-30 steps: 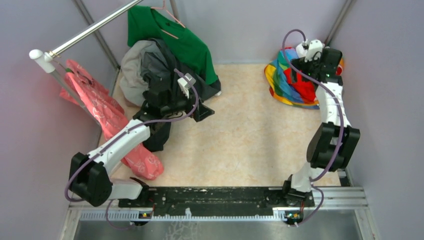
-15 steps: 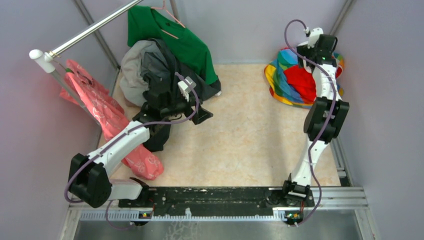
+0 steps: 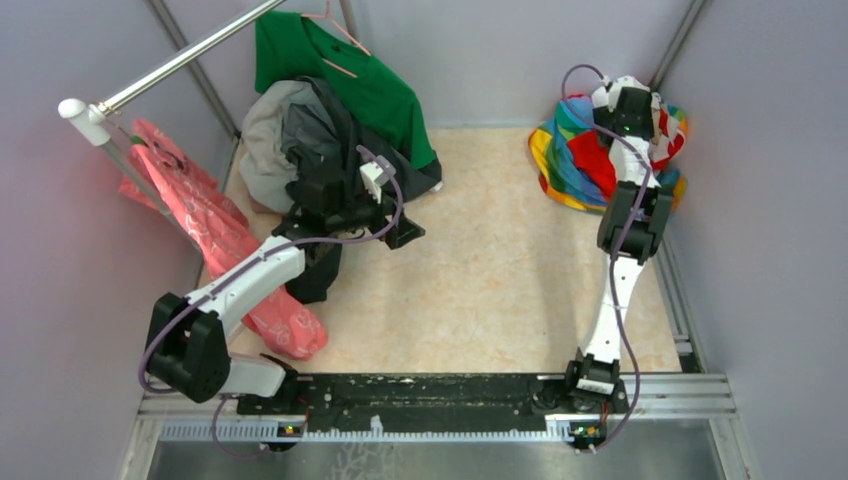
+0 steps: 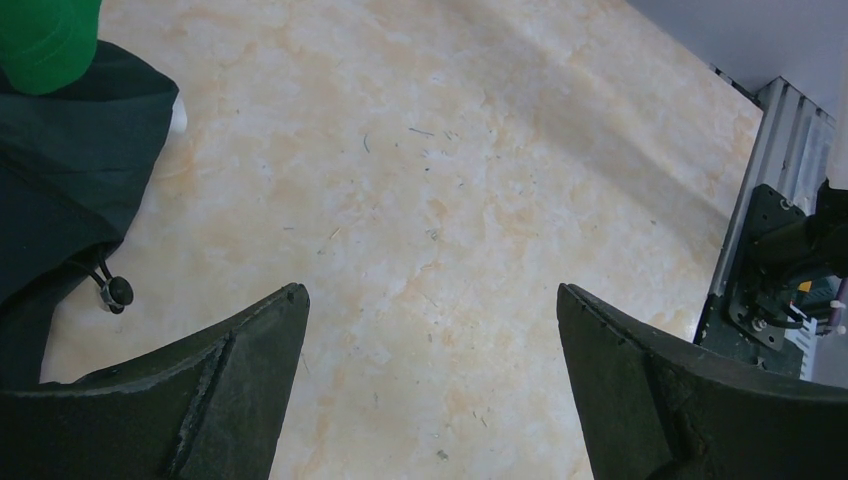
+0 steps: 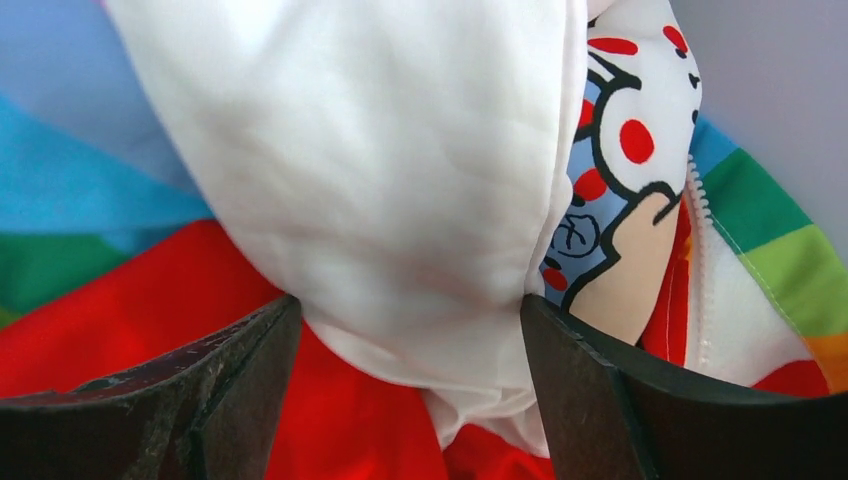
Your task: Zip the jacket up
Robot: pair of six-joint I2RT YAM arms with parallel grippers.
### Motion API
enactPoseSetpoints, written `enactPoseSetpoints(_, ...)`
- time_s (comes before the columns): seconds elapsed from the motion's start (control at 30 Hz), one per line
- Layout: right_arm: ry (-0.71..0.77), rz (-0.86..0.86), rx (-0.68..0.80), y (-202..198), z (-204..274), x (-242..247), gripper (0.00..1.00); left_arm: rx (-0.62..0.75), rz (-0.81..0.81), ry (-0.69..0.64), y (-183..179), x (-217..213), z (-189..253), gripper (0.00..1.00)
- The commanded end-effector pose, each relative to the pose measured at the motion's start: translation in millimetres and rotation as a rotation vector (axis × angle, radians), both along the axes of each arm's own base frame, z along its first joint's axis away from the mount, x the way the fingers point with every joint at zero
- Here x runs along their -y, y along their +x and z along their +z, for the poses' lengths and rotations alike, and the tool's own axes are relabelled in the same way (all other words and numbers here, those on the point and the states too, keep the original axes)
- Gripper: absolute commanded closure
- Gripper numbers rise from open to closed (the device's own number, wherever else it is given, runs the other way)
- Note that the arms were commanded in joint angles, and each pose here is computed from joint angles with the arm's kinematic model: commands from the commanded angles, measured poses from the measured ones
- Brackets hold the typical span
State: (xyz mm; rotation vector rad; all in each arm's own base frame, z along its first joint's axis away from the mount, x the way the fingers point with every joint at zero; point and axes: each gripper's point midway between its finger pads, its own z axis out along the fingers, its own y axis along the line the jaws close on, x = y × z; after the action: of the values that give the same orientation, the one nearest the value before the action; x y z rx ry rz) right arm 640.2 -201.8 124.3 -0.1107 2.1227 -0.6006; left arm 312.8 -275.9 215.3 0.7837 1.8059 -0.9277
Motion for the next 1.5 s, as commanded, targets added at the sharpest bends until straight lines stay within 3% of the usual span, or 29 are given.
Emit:
enactPoseSetpoints(0.0, -0.09, -0.074, 0.18, 27.0, 34.2, 26.9, 0.22, 0.007, -0.035, 0.016, 1.4, 1.3, -2.8, 0.01)
enactPoseSetpoints(0.07, -0.108, -0.081, 0.188, 32.5, 27.1, 30.9, 0.34, 0.014, -0.048, 0.02, 2.1, 2.0, -3.4, 0.01)
enactPoseSetpoints(0.13, -0.117, -0.073, 0.194, 35.6, 23.3, 32.9, 0.67, 0.03, -0.06, 0.025, 3.7, 2.7, -4.7, 0.01)
enactPoseSetpoints(0.17, -0.113, -0.064, 0.195, 36.4, 22.9, 32.5, 0.76, 0.031, -0.07, 0.02, 2.8, 4.2, -4.3, 0.01)
enactPoseSetpoints(0.3, -0.012, 0.005, 0.258, 31.7, 69.3, 24.0, 1.0, 0.038, -0.113, -0.02, -1.5, 10.6, 4.5, 0.01)
enactPoseSetpoints(0.5, 0.027, 0.191, 0.458, -9.4, 236.1, -19.0, 1.0, 0.05, -0.135, -0.087, -12.0, 12.9, 28.0, 0.01)
enactPoseSetpoints(0.7, 0.002, 0.292, 0.664, -81.5, 389.1, -57.6, 1.0, 0.094, -0.138, -0.135, -24.1, 9.0, 45.8, 0.01)
enactPoseSetpoints(0.97, 0.016, 0.451, 0.915, -196.7, 522.6, -119.7, 1.0, 0.12, -0.154, -0.176, -38.7, 5.3, 57.4, 0.01)
enactPoseSetpoints(1.2, 0.183, 0.716, 0.941, -258.2, 551.0, -187.3, 1.0, 0.141, -0.168, -0.201, -45.2, 5.0, 66.2, 0.01)
enactPoseSetpoints(1.3, 0.345, 0.881, 0.841, -268.1, 528.5, -221.9, 1.0, 0.131, -0.165, -0.225, -49.2, 3.4, 72.0, 0.01)
enactPoseSetpoints(1.47, 0.557, 1.121, 0.563, -284.4, 450.5, -279.1, 1.0, 0.112, -0.167, -0.315, -64.1, -0.2, 88.9, 0.01)
